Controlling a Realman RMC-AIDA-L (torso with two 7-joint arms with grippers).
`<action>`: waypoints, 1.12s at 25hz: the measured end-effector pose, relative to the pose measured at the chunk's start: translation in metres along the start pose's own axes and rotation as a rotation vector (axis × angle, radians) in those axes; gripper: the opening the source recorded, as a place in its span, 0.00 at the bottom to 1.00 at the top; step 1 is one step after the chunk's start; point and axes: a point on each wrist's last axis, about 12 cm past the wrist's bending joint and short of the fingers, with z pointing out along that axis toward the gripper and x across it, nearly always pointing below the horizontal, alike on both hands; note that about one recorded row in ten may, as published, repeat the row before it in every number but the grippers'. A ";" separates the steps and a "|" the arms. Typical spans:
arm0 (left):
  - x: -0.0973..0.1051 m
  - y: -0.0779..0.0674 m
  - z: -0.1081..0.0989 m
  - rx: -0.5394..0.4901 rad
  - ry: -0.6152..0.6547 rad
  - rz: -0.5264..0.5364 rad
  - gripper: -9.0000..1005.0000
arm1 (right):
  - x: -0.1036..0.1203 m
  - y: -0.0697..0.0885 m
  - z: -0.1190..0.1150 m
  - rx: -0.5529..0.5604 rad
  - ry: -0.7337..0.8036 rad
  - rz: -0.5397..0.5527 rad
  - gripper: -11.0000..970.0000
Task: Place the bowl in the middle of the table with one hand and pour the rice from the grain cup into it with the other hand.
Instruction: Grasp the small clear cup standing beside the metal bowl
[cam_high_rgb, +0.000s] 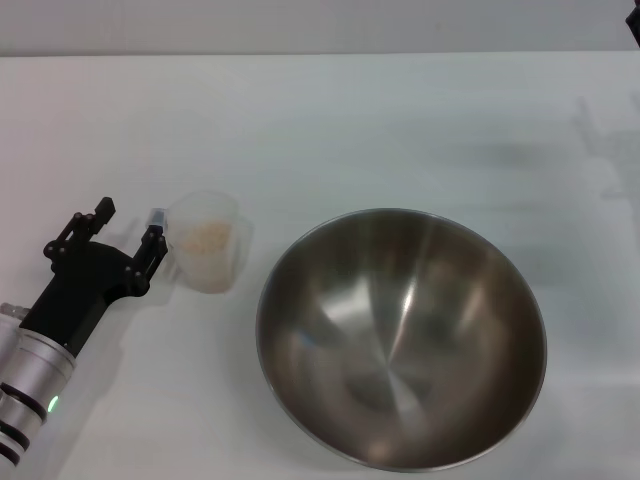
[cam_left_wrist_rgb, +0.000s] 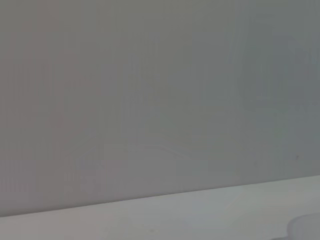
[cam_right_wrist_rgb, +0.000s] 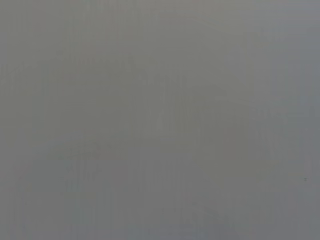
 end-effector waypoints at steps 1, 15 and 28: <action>0.000 0.000 0.000 0.000 0.000 -0.002 0.75 | 0.000 0.000 0.000 0.000 0.000 0.000 0.81; -0.002 -0.007 0.002 0.024 -0.014 -0.016 0.21 | 0.000 -0.001 0.000 0.002 0.002 -0.003 0.80; -0.025 -0.018 0.006 0.034 -0.197 0.188 0.04 | 0.001 -0.003 -0.004 0.008 0.005 -0.007 0.80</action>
